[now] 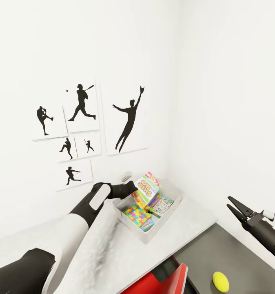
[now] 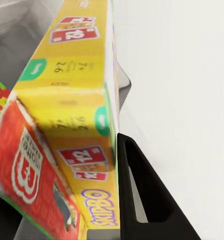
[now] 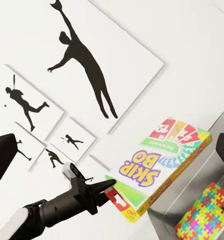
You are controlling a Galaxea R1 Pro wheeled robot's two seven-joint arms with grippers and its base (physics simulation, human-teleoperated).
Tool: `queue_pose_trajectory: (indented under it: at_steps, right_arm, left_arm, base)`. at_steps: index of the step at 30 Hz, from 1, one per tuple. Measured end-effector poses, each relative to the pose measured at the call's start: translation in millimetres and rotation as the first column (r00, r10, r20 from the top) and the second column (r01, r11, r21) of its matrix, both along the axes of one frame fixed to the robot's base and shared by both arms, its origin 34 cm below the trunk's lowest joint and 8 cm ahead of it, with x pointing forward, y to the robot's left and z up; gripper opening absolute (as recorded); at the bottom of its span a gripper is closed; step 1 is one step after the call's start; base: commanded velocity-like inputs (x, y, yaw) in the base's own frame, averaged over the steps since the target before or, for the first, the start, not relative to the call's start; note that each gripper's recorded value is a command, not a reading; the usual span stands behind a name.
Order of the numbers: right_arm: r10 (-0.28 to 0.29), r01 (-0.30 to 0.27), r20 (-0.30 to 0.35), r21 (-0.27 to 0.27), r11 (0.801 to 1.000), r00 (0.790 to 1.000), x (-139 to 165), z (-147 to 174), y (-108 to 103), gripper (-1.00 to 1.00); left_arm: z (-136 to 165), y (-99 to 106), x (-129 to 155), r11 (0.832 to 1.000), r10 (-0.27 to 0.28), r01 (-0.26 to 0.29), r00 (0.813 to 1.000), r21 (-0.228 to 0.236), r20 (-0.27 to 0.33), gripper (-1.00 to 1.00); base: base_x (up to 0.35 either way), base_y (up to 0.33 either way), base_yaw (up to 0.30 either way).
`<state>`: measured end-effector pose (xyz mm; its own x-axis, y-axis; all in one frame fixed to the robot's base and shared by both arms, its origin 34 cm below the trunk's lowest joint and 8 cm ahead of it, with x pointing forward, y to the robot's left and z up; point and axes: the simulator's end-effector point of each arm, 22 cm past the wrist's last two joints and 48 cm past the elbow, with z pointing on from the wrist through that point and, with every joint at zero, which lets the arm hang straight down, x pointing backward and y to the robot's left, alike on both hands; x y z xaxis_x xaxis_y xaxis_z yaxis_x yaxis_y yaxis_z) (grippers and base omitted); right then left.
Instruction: Put all the toys in the child's room - the three board games (two on the bed and one on the table), the two jigsaw puzzles on the table, and the tennis ball on the table - inside the toy box on the table in the child's room.
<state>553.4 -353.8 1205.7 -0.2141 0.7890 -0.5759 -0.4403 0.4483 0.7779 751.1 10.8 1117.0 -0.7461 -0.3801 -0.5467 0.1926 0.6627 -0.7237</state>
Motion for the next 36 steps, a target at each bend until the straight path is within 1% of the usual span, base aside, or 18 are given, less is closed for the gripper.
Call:
queue_pose_trajectory:
  at_steps: [6, 8, 10, 11, 12, 17, 22, 25, 30, 36]
  right_arm:
    - [0.0, 0.0, 0.0, 0.0, 1.0, 1.0, 0, 0, 0, 1.0]
    - [0.0, 0.0, 0.0, 0.0, 1.0, 1.0, 0, 0, 0, 1.0]
    - [0.0, 0.0, 0.0, 0.0, 1.0, 1.0, 0, 0, 0, 1.0]
    - [0.0, 0.0, 0.0, 0.0, 1.0, 1.0, 0, 0, 0, 1.0]
    - [-0.001, 0.001, 0.0, 0.0, 1.0, 1.0, 0, 0, 0, 1.0]
    - [0.0, 0.0, -0.003, 0.0, 1.0, 1.0, 0, -1, 0, 1.0]
    - [0.0, 0.0, -0.01, -0.001, 1.0, 1.0, 2, -3, 0, 1.0]
    - [0.0, 0.0, -0.016, -0.001, 1.0, 1.0, 3, -6, 0, 1.0]
    - [0.007, -0.007, -0.028, 0.001, 1.0, 1.0, 4, -9, 1, 1.0]
    - [0.038, -0.038, -0.06, 0.013, 0.999, 0.997, 3, -16, 5, 1.0]
  left_arm:
    - [-1, -5, -2, 1.0, -0.007, 0.007, 1.0, 0.001, -0.002, -1.0]
    - [-1, -7, -2, 1.0, -0.01, 0.01, 1.0, 0.007, 0.001, -1.0]
    - [-1, -12, -4, 1.0, -0.018, 0.018, 1.0, 0.012, 0.003, -1.0]
    - [-4, -11, -4, 0.999, -0.021, 0.02, 1.0, 0.041, 0.011, -1.0]
    - [-5, -12, -4, 0.998, -0.024, 0.023, 1.0, 0.058, 0.016, -1.0]
    - [-7, -15, -5, 0.996, -0.032, 0.03, 0.999, 0.078, 0.023, -1.0]
    - [-12, -16, -4, 0.996, -0.032, 0.03, 0.999, 0.082, 0.019, -1.0]
    - [-10, -14, 1, 0.997, -0.014, 0.011, 0.999, 0.075, 0.038, -1.0]
    - [-12, -17, 4, 0.998, -0.008, 0.005, 0.999, 0.067, 0.046, -1.0]
    - [-17, -19, 5, 0.998, -0.009, 0.007, 0.999, 0.064, 0.04, -1.0]
  base:
    - [0.0, 0.0, 0.0]
    - [0.0, 0.0, 0.0]
    - [0.0, 0.0, 0.0]
    - [0.0, 0.0, 0.0]
    - [0.0, 0.0, 0.0]
    - [0.0, 0.0, 0.0]
    - [0.0, 0.0, 0.0]
    - [0.0, 0.0, 0.0]
    - [0.0, 0.0, 0.0]
    - [0.0, 0.0, 0.0]
